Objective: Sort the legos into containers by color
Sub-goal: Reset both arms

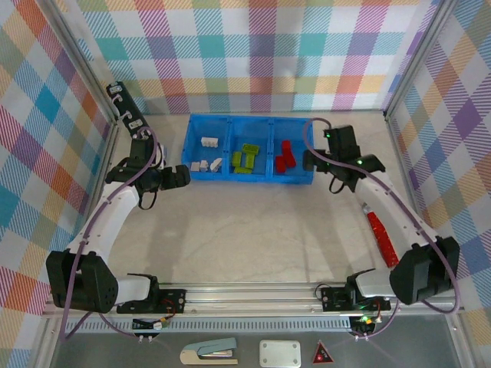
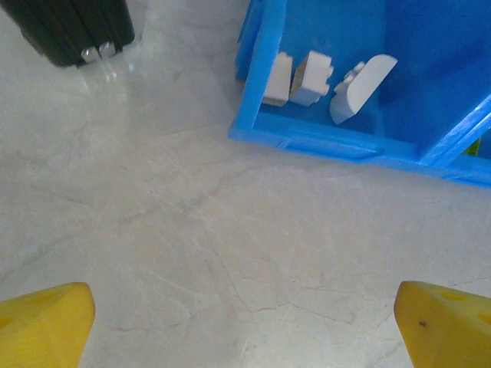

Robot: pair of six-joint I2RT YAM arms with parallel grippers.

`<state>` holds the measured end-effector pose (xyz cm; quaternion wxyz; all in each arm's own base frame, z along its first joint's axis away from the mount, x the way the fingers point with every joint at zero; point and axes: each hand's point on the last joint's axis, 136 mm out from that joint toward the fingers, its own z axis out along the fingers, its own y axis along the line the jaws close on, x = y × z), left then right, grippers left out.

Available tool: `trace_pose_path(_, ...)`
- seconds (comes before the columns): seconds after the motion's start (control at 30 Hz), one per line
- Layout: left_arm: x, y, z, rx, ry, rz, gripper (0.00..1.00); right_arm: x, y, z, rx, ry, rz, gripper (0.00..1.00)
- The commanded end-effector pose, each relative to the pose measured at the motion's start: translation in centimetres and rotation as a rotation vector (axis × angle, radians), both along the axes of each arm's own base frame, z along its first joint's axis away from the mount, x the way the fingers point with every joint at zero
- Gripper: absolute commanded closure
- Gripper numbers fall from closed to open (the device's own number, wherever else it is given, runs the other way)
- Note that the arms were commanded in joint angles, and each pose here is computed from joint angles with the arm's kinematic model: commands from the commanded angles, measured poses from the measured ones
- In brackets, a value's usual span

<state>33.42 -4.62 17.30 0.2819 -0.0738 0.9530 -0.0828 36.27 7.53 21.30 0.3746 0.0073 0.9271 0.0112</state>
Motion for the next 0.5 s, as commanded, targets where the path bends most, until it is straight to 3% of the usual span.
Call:
trace_pose_path(0.0, -0.6, 0.3, -0.9, -0.026, 0.093, 0.073, 0.0, -0.9, -3.2, -0.9, -0.069, -0.004, -0.066, 0.01)
trace_pose_path(0.2, 0.2, 1.0, -2.2, -0.056, 0.037, 0.187, 0.0, -1.8, -7.5, -2.6, -0.182, -0.083, -0.208, 0.01)
trace_pose_path(0.47, 1.3, 3.9, -4.8, 0.098, -0.14, 0.228, 0.0, -1.8, -9.2, -8.0, -0.192, -0.15, -0.235, 0.01)
